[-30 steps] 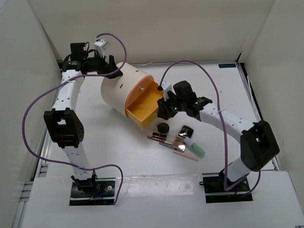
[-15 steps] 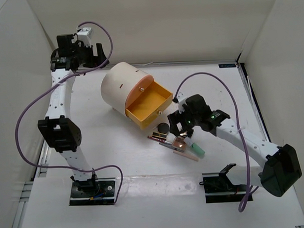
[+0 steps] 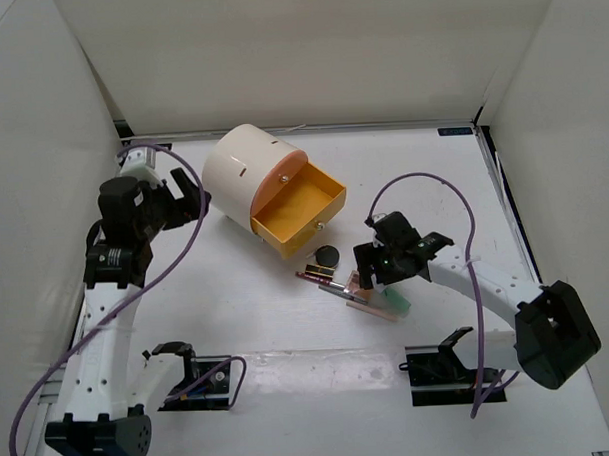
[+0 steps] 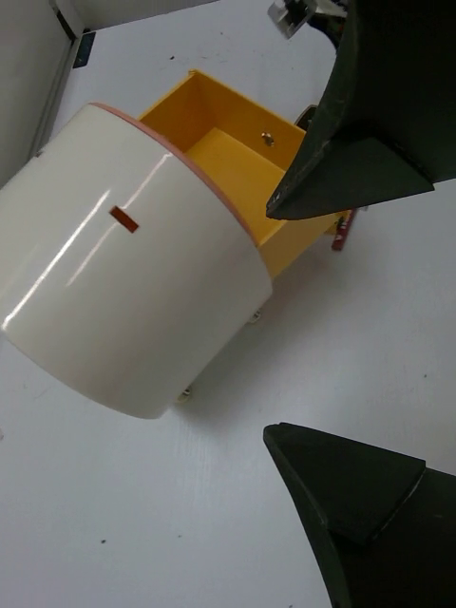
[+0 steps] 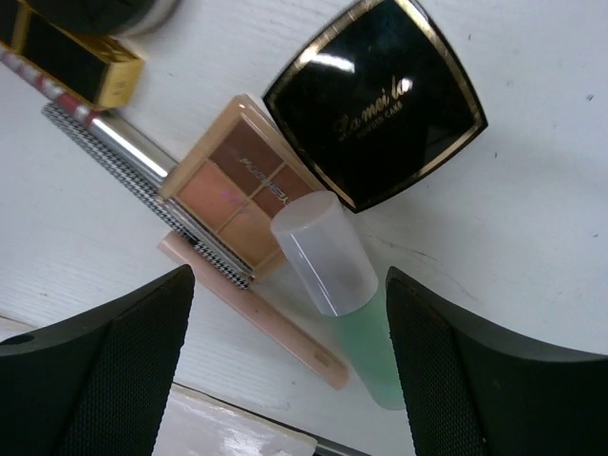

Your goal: Organize the makeup

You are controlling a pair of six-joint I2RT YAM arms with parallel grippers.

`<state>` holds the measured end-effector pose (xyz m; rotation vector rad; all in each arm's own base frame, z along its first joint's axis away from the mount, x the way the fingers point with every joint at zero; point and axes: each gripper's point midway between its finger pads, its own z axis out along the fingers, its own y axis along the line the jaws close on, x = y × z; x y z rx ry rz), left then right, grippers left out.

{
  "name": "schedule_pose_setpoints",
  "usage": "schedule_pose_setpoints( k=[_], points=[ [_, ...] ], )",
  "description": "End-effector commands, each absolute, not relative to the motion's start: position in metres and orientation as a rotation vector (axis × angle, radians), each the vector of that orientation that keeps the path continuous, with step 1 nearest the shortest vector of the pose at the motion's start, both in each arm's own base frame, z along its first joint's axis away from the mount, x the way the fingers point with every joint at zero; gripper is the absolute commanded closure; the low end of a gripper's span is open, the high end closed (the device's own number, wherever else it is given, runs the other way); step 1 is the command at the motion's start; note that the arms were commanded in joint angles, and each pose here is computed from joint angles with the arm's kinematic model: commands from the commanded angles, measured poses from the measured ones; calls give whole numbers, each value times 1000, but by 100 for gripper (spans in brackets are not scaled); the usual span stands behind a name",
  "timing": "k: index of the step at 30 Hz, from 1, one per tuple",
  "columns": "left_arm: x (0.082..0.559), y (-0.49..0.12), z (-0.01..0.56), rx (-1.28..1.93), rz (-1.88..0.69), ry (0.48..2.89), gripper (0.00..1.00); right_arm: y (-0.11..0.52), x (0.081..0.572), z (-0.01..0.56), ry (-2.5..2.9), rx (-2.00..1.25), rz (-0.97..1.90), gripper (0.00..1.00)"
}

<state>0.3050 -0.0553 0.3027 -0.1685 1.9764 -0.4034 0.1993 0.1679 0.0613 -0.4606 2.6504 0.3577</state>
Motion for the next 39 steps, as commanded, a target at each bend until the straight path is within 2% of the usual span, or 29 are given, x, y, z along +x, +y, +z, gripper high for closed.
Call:
schedule_pose_setpoints(
  k=[1,4,6,12,13,17,24,28,30,31,39],
  points=[
    [283,-60,272,-259,-464,2058,2,164,191,43,2728,-367,344,17],
    [262,-71,248,-229,-535,2104,2,159,187,31,2764,-325,318,18],
    [255,-76,233,-213,-567,2137,2,156,187,26,2772,-314,297,25],
    [234,-91,198,-149,-664,2233,2,151,185,13,2784,-280,263,55],
    [232,-94,196,-139,-680,2234,2,151,187,13,2778,-277,265,64],
    [232,-96,184,-127,-694,2263,2,157,194,29,2719,-326,291,84],
    [252,-97,198,-75,-689,2207,2,173,216,110,2525,-391,379,89],
    [269,-95,220,-45,-661,2163,2,204,251,188,2314,-464,495,89],
    [279,-89,231,-44,-612,2139,2,216,268,204,2268,-461,504,89],
    [285,-88,233,-49,-599,2141,2,224,279,227,2210,-447,526,89],
    [329,-68,291,-79,-449,2037,2,276,361,296,1992,-159,661,87]
  ],
)
